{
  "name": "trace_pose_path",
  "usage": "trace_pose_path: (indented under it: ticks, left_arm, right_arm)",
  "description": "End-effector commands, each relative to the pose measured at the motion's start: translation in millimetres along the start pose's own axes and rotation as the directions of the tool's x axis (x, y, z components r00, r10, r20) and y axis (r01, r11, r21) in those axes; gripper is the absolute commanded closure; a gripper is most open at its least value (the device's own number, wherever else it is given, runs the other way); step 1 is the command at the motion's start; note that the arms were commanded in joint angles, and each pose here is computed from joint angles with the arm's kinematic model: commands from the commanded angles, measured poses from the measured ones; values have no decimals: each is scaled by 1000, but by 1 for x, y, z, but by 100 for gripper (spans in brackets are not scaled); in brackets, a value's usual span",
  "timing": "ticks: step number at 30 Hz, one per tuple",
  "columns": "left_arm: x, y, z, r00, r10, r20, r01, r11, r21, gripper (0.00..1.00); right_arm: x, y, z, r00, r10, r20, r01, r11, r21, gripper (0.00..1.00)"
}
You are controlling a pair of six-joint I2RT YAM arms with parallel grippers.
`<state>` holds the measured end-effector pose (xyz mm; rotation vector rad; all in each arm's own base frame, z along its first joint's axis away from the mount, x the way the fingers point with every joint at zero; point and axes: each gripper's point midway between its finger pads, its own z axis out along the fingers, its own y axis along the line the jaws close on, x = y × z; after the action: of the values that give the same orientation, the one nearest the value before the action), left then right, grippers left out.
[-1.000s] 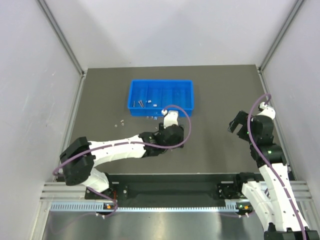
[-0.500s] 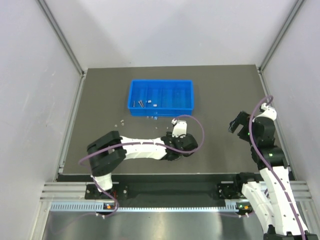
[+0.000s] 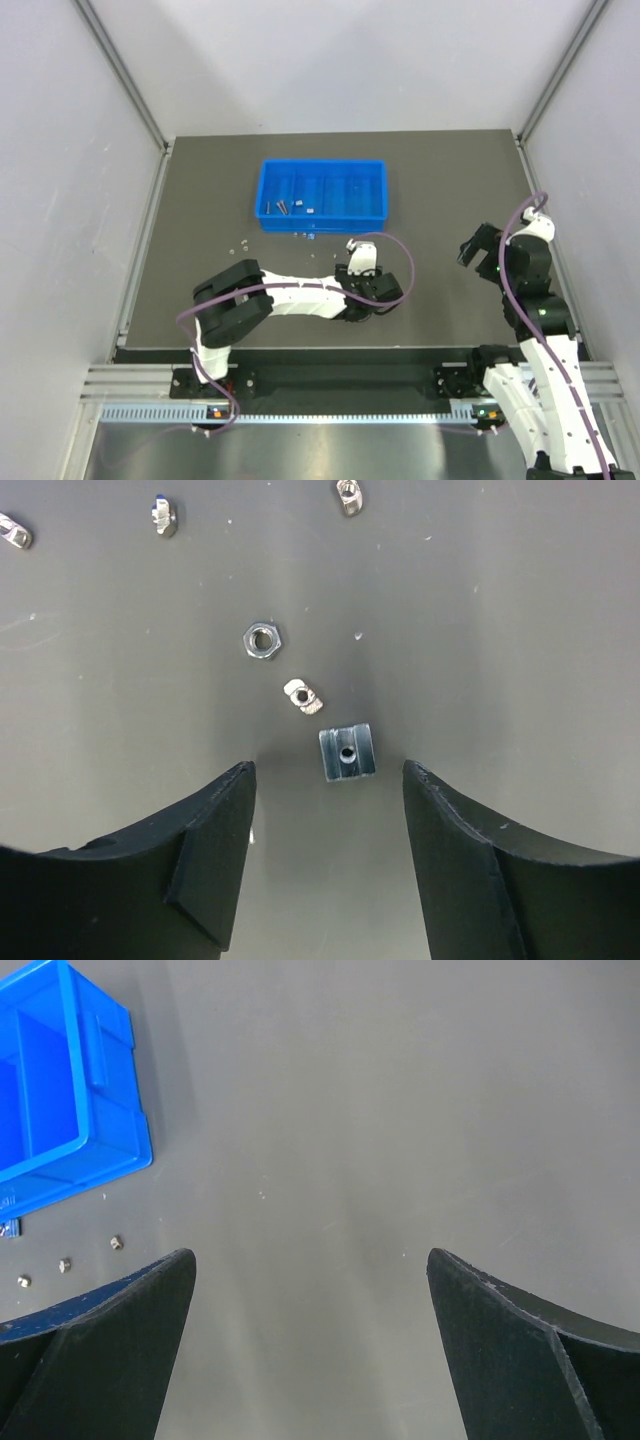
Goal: Sort the screws and nuts into containers
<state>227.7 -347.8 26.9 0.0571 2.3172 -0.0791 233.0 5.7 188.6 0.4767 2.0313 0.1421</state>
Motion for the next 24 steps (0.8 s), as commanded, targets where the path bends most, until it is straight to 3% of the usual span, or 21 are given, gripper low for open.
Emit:
trace_pose_path:
  ticks: [1,4,11,13,15,24]
  left_arm:
    - [-13,-4,2,999,-21,47,23,999,-29,35]
    - [-11,-7,5,999,-15,49,16,1000,-27,37]
    - [0,-3,10,999,-16,28,18,999,-46,57]
    - [4,-1,11,1000,-19,17,20,998,-52,65]
    - [8,-2,12,1000,-18,4,19,999,-42,85]
    - [-1,-5,3,1000,-2,7,2,1000,-11,85]
  right_arm:
    - [-14,4,-6,999,-3,51,4,1000,-16,0]
    - [-13,5,-7,999,-1,51,2,1000,-23,0]
    - [-12,4,-7,999,0,51,1,1000,-21,0]
    - [-12,4,-6,999,5,48,-4,1000,-18,0]
    - [-12,4,-6,999,4,47,-3,1000,-17,0]
    - [-10,3,-3,999,3,38,-2,1000,-12,0]
